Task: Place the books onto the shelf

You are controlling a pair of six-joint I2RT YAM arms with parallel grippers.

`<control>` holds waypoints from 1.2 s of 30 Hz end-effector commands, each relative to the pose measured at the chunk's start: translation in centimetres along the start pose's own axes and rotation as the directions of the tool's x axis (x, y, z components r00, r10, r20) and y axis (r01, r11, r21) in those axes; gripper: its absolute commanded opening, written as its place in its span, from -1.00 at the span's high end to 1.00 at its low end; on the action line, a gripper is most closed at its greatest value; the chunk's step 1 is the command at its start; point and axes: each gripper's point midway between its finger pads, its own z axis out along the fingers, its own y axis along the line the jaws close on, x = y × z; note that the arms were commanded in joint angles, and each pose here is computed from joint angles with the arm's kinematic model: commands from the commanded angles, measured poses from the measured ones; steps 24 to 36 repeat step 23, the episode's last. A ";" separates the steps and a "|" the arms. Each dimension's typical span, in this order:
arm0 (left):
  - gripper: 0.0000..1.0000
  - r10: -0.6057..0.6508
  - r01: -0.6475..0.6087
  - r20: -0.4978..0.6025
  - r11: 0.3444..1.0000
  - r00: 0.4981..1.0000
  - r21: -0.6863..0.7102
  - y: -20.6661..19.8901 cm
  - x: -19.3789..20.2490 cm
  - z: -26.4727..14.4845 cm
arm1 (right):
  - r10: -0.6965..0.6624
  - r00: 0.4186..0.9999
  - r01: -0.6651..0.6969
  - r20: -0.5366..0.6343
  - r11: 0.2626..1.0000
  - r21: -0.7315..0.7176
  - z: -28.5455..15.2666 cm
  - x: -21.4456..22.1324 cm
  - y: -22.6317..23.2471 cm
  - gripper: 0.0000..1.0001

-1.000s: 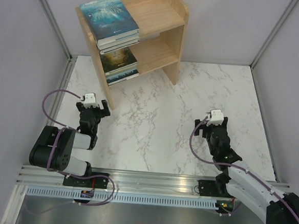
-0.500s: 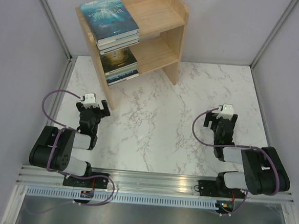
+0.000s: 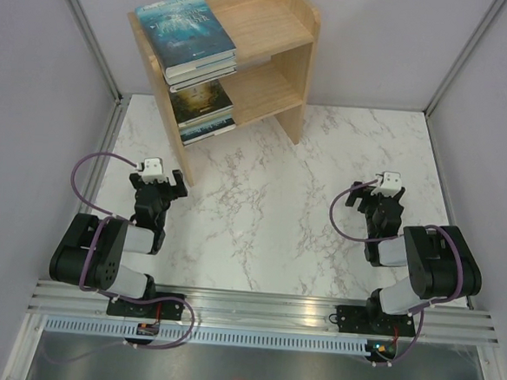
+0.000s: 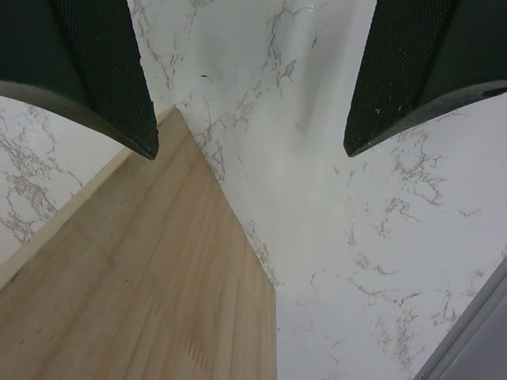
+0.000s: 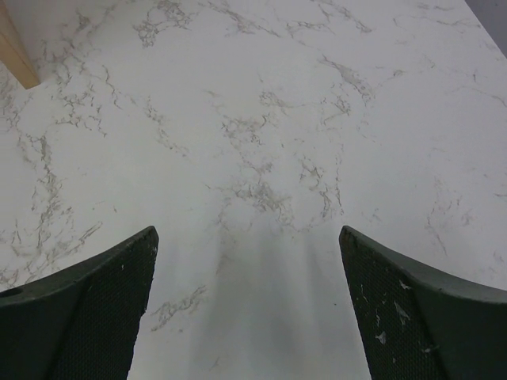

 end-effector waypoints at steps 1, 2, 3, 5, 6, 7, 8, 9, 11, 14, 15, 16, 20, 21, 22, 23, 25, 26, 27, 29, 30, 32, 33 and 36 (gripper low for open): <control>-1.00 0.035 -0.035 0.070 0.999 0.997 -0.003 0.2 -1.7 0.1 | -0.011 0.999 0.014 0.048 0.998 -0.068 0.4 -1.5 1.2 -0.96; -1.00 0.035 -0.035 0.070 0.999 0.997 -0.003 0.2 -1.7 0.1 | -0.005 0.998 0.009 0.059 0.997 -0.070 0.5 -1.7 1.3 -0.96; -0.99 0.035 -0.035 0.070 0.999 0.997 -0.003 0.2 -1.7 0.2 | -0.008 0.999 0.012 0.054 0.998 -0.067 0.5 -1.6 1.2 -0.96; -1.00 0.035 -0.035 0.070 0.999 0.997 -0.003 0.2 -1.7 0.1 | -0.008 0.998 0.012 0.060 0.998 -0.069 0.5 -1.8 1.2 -0.96; -1.00 0.035 -0.035 0.070 0.999 0.997 -0.003 0.2 -1.7 0.1 | -0.006 0.998 0.010 0.061 0.998 -0.069 0.5 -1.8 1.3 -0.96; -0.99 0.035 -0.035 0.070 0.999 0.997 -0.003 0.2 -1.7 0.2 | -0.008 0.998 0.012 0.055 0.998 -0.068 0.5 -1.7 1.2 -0.96; -1.00 0.035 -0.035 0.070 0.999 0.997 -0.003 0.2 -1.7 0.2 | -0.010 0.998 0.014 0.055 0.997 -0.070 0.5 -1.7 1.3 -0.96; -1.00 0.036 -0.036 0.069 0.999 0.997 -0.003 0.2 -1.7 0.1 | -0.008 0.998 0.012 0.057 0.998 -0.068 0.5 -1.7 1.2 -0.96; -0.99 0.035 -0.035 0.070 0.999 0.997 -0.003 0.2 -1.7 0.2 | -0.008 0.998 0.012 0.057 0.998 -0.068 0.5 -1.7 1.2 -0.96; -0.99 0.035 -0.035 0.070 0.999 0.997 -0.003 0.2 -1.7 0.2 | -0.008 0.998 0.012 0.058 0.998 -0.068 0.5 -1.7 1.2 -0.96; -1.00 0.035 -0.035 0.070 0.999 0.997 -0.003 0.2 -1.7 0.1 | -0.008 0.998 0.012 0.057 0.998 -0.068 0.5 -1.7 1.2 -0.96; -1.00 0.035 -0.035 0.072 0.999 0.997 -0.003 0.2 -1.8 0.2 | -0.010 0.998 0.014 0.055 0.998 -0.068 0.5 -1.6 1.2 -0.96; -0.99 0.036 -0.036 0.069 0.999 0.997 -0.003 0.2 -1.7 0.1 | -0.010 0.999 0.014 0.052 0.997 -0.070 0.6 -1.6 1.3 -0.96; -0.99 0.035 -0.035 0.070 0.999 0.997 -0.003 0.2 -1.7 0.1 | -0.010 0.999 0.014 0.054 0.998 -0.068 0.6 -1.6 1.2 -0.96; -0.99 0.035 -0.035 0.070 0.999 0.997 -0.003 0.2 -1.7 0.1 | -0.010 0.999 0.014 0.054 0.997 -0.070 0.6 -1.6 1.3 -0.96; -1.00 0.035 -0.035 0.070 0.999 0.997 -0.003 0.2 -1.7 0.1 | -0.008 0.998 0.012 0.057 0.998 -0.068 0.6 -1.7 1.2 -0.96; -1.00 0.035 -0.035 0.070 0.999 0.997 -0.003 0.2 -1.7 0.1 | -0.008 0.998 0.012 0.057 0.998 -0.068 0.6 -1.7 1.2 -0.96; -1.00 0.035 -0.035 0.070 0.999 0.997 -0.003 0.2 -1.7 0.1 | -0.008 0.998 0.012 0.057 0.998 -0.068 0.6 -1.7 1.2 -0.96; -1.00 0.035 -0.035 0.070 0.999 0.997 -0.003 0.2 -1.7 0.1 | -0.008 0.998 0.012 0.057 0.998 -0.068 0.6 -1.7 1.2 -0.96; -1.00 0.035 -0.035 0.070 0.999 0.997 -0.003 0.2 -1.7 0.1 | -0.008 0.998 0.012 0.057 0.998 -0.068 0.6 -1.7 1.2 -0.96; -1.00 0.035 -0.035 0.070 0.999 0.997 -0.003 0.2 -1.7 0.1 | -0.008 0.998 0.012 0.057 0.998 -0.068 0.6 -1.7 1.2 -0.96; -1.00 0.035 -0.035 0.070 0.999 0.997 -0.003 0.2 -1.7 0.1 | -0.008 0.998 0.012 0.057 0.998 -0.068 0.6 -1.7 1.2 -0.96; -1.00 0.035 -0.035 0.070 0.999 0.997 -0.003 0.2 -1.7 0.1 | -0.008 0.998 0.012 0.057 0.998 -0.068 0.6 -1.7 1.2 -0.96; -1.00 0.035 -0.035 0.070 0.999 0.997 -0.003 0.2 -1.7 0.1 | -0.008 0.998 0.012 0.057 0.998 -0.068 0.6 -1.7 1.2 -0.96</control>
